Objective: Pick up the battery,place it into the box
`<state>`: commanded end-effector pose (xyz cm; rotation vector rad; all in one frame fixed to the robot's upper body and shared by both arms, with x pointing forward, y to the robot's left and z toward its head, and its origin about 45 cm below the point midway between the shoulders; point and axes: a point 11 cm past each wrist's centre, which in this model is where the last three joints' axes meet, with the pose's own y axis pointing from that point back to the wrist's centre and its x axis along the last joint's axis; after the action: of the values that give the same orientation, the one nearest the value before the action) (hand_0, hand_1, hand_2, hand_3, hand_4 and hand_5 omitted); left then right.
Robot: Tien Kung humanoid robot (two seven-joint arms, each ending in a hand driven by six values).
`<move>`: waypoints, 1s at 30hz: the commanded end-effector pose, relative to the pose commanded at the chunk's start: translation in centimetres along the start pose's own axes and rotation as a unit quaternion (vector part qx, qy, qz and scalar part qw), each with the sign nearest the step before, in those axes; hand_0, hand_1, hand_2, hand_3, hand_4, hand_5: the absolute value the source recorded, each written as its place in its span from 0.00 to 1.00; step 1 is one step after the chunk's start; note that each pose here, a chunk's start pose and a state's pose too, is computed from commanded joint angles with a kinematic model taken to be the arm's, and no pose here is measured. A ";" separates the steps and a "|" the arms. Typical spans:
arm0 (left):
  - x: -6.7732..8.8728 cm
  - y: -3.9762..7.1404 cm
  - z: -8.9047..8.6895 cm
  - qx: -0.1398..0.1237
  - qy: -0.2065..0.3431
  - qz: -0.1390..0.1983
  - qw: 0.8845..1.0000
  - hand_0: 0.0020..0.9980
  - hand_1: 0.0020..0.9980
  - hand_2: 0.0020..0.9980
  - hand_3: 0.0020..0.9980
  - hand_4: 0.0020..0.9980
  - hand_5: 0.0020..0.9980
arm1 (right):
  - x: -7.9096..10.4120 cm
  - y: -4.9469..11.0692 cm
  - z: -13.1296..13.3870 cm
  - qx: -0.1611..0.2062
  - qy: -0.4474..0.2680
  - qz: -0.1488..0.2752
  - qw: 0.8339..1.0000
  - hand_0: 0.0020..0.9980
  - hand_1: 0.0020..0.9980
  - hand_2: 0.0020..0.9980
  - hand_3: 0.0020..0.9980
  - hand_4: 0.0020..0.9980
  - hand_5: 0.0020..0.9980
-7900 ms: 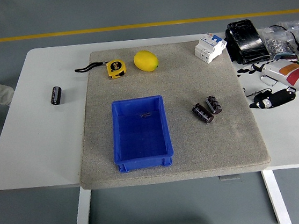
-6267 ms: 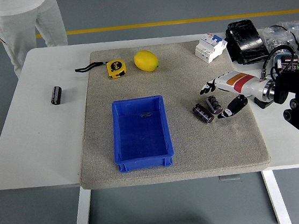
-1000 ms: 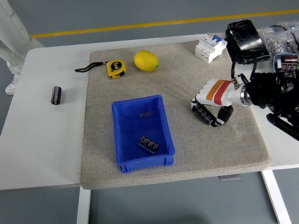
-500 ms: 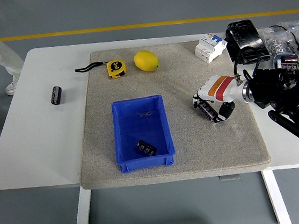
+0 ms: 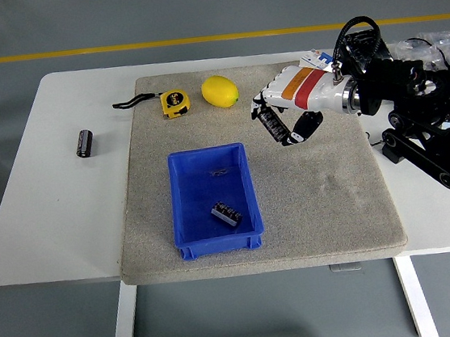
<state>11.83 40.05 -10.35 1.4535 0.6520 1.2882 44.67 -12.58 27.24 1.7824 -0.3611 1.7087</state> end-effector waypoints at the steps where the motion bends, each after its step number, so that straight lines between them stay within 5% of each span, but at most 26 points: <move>1: 0.0 0.0 0.0 0.000 0.000 0.001 1.000 0.80 0.73 0.73 0.56 0.62 0.49 | 0.4 -0.4 -0.7 0.009 0.003 -0.001 1.000 0.45 0.42 0.48 0.45 0.81 0.00; 8: 0.3 0.0 0.1 0.001 0.001 0.002 1.000 0.80 0.73 0.73 0.56 0.62 0.49 | 0.7 -1.8 -4.5 0.053 0.008 -0.016 0.998 0.46 0.44 0.50 0.47 0.78 0.03; 9: 0.3 0.0 0.1 0.001 0.001 0.002 1.000 0.80 0.73 0.72 0.56 0.62 0.49 | 0.5 -2.0 -5.1 0.060 0.009 -0.021 0.998 0.49 0.53 0.70 0.56 0.84 0.10; 14: 0.5 0.0 0.3 0.001 0.000 0.002 1.000 0.80 0.73 0.72 0.56 0.62 0.49 | -0.3 -2.7 -5.9 0.056 0.005 -0.045 0.997 0.49 0.53 0.70 0.56 0.84 0.10; 15: 0.5 0.0 0.3 0.001 -0.001 0.002 1.000 0.80 0.73 0.72 0.56 0.62 0.49 | -0.3 -2.8 -5.9 0.054 0.003 -0.045 0.998 0.56 0.64 0.79 0.90 0.94 0.15; 30: 0.5 0.0 0.2 0.001 0.002 0.000 1.000 0.80 0.73 0.72 0.56 0.61 0.50 | -0.6 -2.9 -5.6 0.050 -0.004 -0.045 0.998 0.58 0.65 0.81 0.93 0.95 0.16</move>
<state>12.18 40.40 -10.12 1.4526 0.6563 1.2917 41.86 -7.12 25.72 1.8473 -0.1990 1.6835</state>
